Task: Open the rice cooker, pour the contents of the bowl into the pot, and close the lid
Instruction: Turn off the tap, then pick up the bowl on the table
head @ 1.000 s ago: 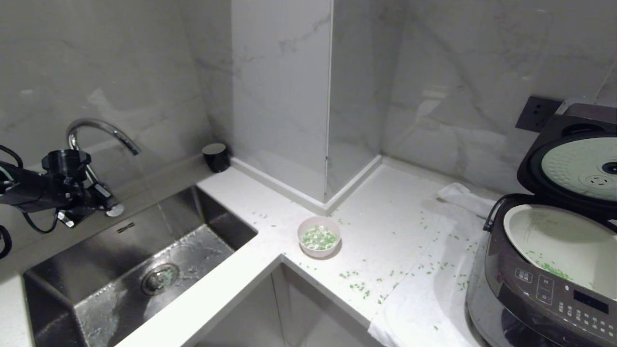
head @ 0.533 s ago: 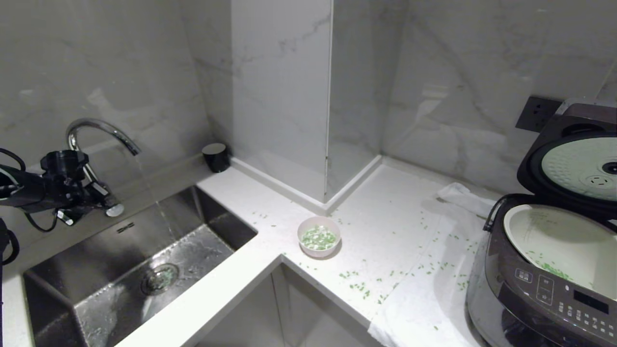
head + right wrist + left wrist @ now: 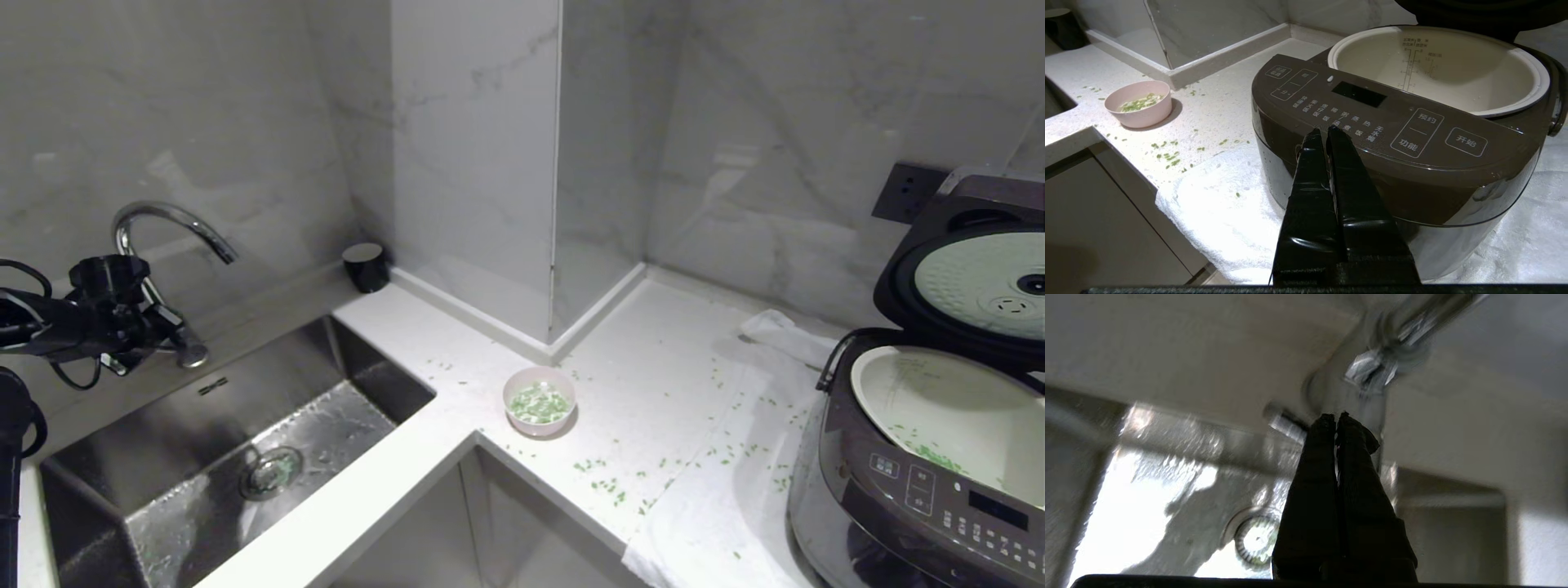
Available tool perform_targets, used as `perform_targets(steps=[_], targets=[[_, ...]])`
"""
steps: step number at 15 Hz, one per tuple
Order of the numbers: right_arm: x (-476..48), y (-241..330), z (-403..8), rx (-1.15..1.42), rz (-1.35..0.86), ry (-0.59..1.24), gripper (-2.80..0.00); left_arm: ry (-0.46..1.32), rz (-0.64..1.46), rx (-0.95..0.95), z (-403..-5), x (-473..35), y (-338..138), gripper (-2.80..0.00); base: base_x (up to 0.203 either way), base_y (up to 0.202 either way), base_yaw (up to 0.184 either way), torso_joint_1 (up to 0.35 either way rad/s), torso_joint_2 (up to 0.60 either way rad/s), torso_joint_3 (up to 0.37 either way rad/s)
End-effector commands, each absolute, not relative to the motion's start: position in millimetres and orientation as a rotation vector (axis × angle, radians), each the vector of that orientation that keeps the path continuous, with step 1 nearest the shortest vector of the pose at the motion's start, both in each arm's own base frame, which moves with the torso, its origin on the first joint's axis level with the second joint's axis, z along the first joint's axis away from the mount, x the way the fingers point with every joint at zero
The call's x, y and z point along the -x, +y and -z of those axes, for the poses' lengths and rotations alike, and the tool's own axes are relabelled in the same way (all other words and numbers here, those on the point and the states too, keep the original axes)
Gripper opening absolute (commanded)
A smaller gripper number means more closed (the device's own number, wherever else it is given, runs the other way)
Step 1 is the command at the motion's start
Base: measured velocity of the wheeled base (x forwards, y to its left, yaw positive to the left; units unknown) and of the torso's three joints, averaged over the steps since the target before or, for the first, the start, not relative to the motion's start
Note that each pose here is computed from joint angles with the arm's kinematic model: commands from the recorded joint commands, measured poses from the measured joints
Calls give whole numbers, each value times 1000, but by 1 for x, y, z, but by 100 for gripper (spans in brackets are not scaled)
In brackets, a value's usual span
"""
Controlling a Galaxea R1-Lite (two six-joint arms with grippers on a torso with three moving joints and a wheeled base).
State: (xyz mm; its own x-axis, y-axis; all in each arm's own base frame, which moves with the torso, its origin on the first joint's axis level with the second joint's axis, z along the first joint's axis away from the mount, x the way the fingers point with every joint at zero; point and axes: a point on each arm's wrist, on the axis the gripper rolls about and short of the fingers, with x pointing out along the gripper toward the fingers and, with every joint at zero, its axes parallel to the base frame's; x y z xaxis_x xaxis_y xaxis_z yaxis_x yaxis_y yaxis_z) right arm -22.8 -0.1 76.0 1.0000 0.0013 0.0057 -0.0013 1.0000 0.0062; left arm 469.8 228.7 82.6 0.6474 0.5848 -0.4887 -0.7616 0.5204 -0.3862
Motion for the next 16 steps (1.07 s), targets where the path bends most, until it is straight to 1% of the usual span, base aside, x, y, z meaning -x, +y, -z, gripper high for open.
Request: perform_targets(steps=[1, 4, 8, 12, 16], targets=[[23, 0, -76, -6, -2, -5, -280, 309, -841, 615, -75, -471, 232, -280, 0, 0, 0, 0, 0, 0], [23, 0, -76, -6, -3, -5, -280, 304, -841, 616, -83, -469, 231, -280, 0, 0, 0, 0, 0, 0], [23, 0, -76, -6, -2, -5, -280, 358, -844, 650, -102, -453, 219, -280, 0, 0, 0, 0, 0, 0], [23, 0, -76, -5, -3, -5, -280, 460, -785, 664, -109, -432, 181, -280, 0, 0, 0, 0, 0, 0], [23, 0, -76, -6, -2, -5, -280, 621, -695, 642, -92, -401, 126, -280, 0, 0, 0, 0, 0, 0]])
